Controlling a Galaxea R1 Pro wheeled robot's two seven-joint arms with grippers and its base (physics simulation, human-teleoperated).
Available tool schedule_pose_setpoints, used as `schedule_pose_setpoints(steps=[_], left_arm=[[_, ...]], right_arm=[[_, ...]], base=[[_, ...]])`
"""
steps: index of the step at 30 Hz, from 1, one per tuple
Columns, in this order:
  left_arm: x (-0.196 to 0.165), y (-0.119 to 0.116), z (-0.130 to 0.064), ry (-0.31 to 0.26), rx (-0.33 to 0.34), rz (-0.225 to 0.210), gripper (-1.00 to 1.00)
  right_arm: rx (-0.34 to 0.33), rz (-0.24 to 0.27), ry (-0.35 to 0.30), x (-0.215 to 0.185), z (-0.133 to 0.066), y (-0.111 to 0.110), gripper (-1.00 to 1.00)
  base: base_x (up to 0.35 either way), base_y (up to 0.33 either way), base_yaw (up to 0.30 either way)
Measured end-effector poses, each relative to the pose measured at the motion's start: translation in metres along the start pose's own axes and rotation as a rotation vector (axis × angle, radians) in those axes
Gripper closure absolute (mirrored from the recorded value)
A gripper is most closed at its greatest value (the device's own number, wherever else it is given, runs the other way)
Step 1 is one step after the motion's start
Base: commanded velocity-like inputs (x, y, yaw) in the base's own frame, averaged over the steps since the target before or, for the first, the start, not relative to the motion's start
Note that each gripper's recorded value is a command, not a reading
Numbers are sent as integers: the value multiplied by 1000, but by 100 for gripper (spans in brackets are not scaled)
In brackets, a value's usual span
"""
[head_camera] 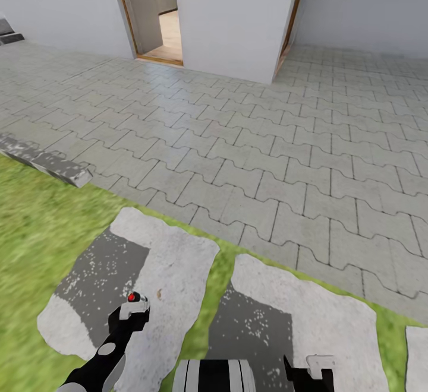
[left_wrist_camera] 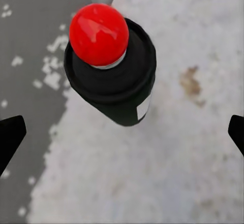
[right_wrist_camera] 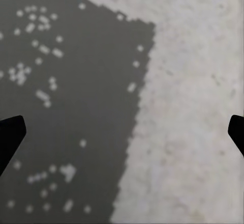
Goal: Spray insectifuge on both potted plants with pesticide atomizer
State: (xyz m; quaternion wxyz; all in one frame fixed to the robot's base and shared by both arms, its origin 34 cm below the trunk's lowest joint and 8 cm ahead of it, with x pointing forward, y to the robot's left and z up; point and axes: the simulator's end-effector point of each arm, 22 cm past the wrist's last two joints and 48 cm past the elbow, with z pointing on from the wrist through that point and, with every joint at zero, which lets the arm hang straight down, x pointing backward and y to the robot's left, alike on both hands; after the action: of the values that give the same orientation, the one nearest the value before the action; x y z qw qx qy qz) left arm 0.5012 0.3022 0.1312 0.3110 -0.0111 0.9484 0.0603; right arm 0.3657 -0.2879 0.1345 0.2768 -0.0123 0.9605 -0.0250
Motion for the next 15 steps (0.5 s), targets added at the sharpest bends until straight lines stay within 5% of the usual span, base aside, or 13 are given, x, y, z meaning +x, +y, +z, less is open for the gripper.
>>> schedule_pose_setpoints(steps=[15], left_arm=[[0, 0, 0, 0, -1, -2, -100]], right_arm=[[0, 0, 0, 0, 0, 0, -100]], base=[[28, 0, 0]])
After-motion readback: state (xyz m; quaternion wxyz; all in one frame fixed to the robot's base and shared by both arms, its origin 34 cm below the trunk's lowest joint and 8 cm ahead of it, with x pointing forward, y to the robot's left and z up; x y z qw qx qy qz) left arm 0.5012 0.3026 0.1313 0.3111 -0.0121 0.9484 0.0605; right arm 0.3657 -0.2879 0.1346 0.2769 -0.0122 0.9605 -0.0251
